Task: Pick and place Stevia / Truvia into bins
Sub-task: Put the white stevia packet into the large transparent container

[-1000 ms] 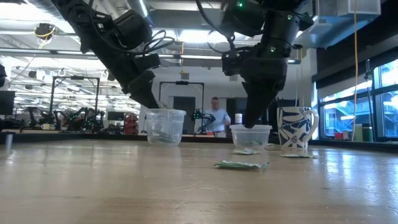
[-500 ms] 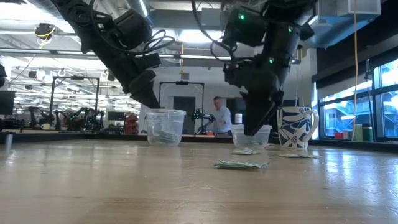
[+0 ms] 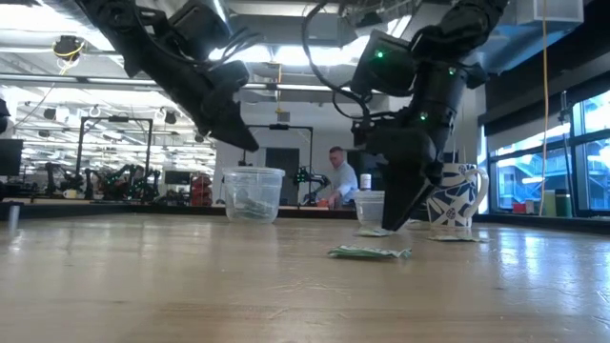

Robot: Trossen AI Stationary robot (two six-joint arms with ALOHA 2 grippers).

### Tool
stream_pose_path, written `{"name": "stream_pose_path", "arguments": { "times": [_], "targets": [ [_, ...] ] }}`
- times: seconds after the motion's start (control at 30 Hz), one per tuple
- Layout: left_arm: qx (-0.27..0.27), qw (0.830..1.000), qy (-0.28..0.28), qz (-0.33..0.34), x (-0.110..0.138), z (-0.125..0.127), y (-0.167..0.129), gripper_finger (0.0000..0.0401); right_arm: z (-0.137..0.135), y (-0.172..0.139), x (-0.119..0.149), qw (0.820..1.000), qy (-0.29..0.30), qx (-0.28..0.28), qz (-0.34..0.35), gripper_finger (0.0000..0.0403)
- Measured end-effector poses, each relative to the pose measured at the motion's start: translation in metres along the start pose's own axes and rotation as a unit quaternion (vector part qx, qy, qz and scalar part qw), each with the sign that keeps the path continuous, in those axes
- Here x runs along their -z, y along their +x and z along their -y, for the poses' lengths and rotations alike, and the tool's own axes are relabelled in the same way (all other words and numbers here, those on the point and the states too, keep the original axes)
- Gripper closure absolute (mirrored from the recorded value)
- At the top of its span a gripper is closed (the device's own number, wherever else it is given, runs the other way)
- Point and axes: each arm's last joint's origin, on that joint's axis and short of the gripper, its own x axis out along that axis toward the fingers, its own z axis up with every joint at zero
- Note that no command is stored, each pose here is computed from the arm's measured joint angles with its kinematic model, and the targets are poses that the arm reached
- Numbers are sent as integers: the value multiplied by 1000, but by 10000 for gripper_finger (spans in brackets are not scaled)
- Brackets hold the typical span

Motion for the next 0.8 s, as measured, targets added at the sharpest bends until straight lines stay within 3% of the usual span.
{"name": "stream_pose_path", "arguments": {
  "times": [0.27,0.57,0.67,0.8],
  "targets": [
    [7,1000,3,8,-2,2,-4,350,4,6,9,1000,-2,-1,12,297],
    [7,1000,2,8,-2,2,-4,350,6,9,12,1000,-17,3,12,388],
    [10,1000,7,12,-3,4,-4,351,6,9,11,1000,-26,2,13,396],
    [39,994,97,20,-3,14,-5,346,5,8,9,999,-28,4,19,398]
  ]
}}
